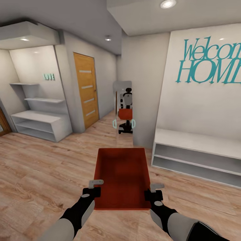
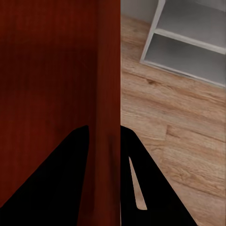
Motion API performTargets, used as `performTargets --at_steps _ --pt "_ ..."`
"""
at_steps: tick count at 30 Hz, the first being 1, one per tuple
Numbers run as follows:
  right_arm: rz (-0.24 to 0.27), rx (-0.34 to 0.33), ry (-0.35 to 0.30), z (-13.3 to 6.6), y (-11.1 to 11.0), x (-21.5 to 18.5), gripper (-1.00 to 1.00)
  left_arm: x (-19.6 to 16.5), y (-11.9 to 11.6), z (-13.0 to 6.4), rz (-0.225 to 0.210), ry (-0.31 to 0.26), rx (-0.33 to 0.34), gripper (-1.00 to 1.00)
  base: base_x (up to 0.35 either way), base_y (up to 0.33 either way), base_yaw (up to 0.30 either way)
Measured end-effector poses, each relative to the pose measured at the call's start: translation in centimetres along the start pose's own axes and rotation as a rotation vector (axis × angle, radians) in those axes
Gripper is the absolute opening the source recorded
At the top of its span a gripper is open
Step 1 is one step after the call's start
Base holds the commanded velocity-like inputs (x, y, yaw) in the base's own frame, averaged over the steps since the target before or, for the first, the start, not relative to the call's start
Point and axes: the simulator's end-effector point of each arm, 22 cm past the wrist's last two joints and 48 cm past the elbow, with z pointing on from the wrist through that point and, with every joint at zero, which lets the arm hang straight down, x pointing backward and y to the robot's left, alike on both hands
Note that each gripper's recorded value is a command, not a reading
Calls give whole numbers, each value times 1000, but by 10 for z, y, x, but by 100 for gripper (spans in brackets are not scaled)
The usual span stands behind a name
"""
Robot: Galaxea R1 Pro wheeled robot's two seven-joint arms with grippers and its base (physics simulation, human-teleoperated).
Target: Move the two storage containers from the living room to the garage. In the garage, place one container on the floor and stack the other container on top of it (either order is fine).
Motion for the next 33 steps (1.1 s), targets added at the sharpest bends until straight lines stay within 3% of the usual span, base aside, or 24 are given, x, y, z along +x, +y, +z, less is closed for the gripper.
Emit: performTargets --at_steps 19,33 --pt "1 -2 0 0 -2 0 -100 0 -2 0 0 0 -2 -100 322 0 4" --pt "1 -2 0 0 -2 0 -100 0 -2 0 0 0 -2 -100 322 0 232"
